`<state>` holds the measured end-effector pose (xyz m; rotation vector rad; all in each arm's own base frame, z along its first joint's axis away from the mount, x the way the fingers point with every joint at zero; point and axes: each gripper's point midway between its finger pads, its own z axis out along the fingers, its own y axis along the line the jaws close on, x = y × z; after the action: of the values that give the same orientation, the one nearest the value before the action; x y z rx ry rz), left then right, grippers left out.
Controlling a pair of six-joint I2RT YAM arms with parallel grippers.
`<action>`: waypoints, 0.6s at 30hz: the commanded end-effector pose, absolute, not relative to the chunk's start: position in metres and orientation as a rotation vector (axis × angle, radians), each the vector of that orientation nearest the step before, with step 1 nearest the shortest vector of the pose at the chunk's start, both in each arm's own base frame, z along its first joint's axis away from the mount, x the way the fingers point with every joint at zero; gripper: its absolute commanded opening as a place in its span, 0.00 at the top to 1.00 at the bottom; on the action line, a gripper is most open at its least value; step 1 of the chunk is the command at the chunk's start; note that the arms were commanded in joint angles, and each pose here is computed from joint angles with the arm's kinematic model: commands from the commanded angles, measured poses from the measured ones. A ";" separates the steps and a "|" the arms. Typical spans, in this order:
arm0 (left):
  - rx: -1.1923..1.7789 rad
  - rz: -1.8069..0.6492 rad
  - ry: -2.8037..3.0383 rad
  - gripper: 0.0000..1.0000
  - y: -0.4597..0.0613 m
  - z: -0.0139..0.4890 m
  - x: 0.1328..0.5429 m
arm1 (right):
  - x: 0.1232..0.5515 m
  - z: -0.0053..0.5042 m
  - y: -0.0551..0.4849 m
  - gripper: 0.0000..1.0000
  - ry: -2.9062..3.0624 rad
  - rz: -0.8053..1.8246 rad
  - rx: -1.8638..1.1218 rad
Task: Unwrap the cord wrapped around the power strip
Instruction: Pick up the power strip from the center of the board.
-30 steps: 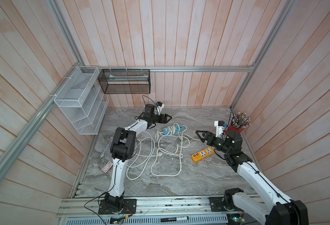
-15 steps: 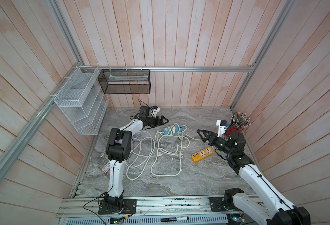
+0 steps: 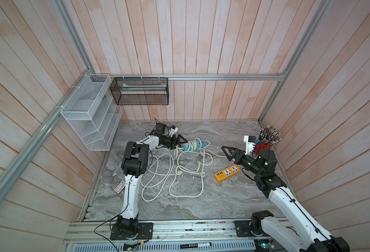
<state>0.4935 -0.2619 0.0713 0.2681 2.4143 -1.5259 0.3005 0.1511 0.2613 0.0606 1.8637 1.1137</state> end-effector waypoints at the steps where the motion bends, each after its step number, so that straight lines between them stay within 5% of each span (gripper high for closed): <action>1: 0.307 -1.635 2.397 0.16 -0.268 0.058 0.481 | 0.298 0.262 0.150 0.08 1.857 1.124 0.061; 18: 0.376 -1.730 2.343 0.48 -0.283 0.063 0.467 | 0.299 0.262 0.148 0.08 1.853 1.123 0.064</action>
<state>0.4763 -0.2752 0.0620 0.3367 2.3771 -1.6568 0.3019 0.1478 0.2615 0.0701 1.8607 1.1075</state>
